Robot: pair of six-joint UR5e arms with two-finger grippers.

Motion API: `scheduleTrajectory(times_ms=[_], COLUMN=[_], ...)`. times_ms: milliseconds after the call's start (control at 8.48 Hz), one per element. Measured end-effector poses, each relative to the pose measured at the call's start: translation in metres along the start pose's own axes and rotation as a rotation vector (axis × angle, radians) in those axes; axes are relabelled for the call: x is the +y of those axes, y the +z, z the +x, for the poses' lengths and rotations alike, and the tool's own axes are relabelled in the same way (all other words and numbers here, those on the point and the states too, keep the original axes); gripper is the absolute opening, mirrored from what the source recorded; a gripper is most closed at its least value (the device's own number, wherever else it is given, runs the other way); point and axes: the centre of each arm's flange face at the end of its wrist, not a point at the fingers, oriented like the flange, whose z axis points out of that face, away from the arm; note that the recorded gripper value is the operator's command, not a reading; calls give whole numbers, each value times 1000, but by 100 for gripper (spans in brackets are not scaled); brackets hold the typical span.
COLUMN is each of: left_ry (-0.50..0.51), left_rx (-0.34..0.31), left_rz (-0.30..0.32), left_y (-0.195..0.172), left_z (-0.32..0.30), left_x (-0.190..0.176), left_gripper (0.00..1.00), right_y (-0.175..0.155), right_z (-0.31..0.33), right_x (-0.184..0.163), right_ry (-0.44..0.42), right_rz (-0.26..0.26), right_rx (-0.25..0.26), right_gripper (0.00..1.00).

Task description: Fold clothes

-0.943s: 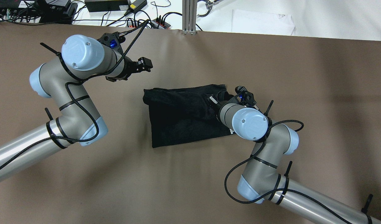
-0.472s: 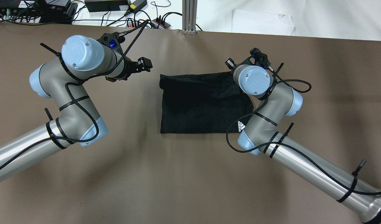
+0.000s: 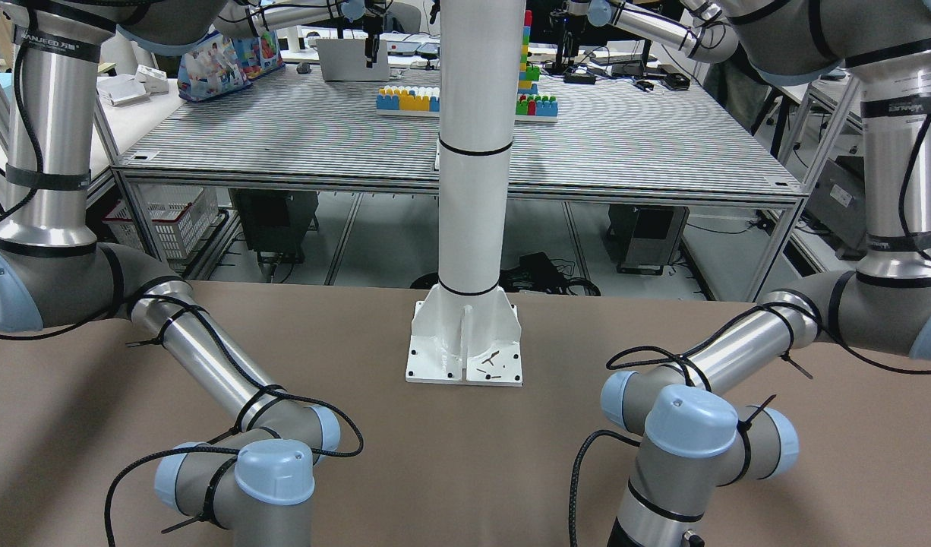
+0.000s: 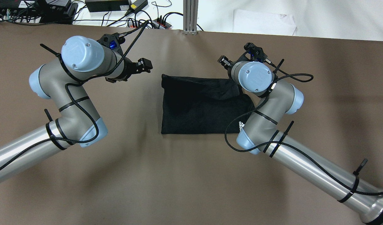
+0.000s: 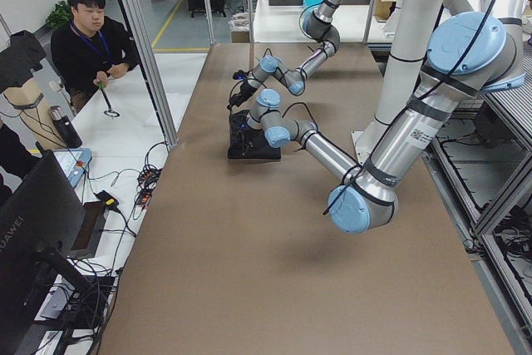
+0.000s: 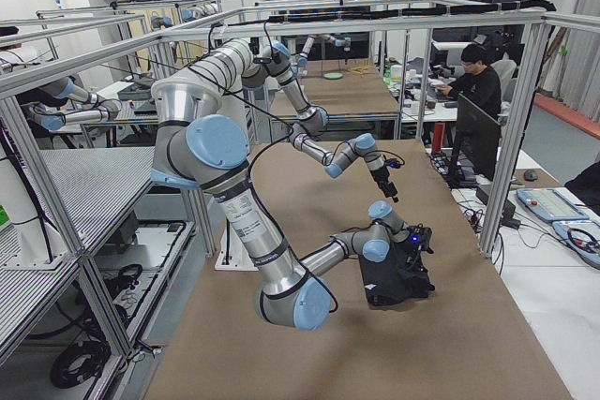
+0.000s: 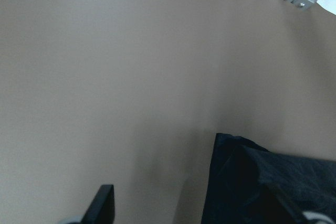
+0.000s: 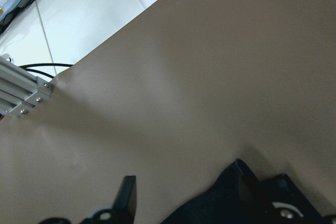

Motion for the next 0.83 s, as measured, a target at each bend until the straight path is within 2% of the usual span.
scheduleTrajectory(times_ms=[236, 354, 589, 825], left_ry=[6, 15, 82, 168], left_rx=[-7, -14, -55, -100], left_rz=[0, 6, 8, -1], left_y=[1, 0, -3, -10], left_z=[-6, -12, -50, -93], left_x=[-3, -11, -42, -76], left_gripper=[100, 100, 100, 100], right_y=[-22, -25, -18, -26], right_z=[0, 11, 43, 94], right_x=[4, 4, -19, -71], right_ry=[-36, -102, -313, -539], right_rz=[-66, -92, -112, -159], right_rx=[-29, -14, 73, 153], right_gripper=[94, 94, 94, 94])
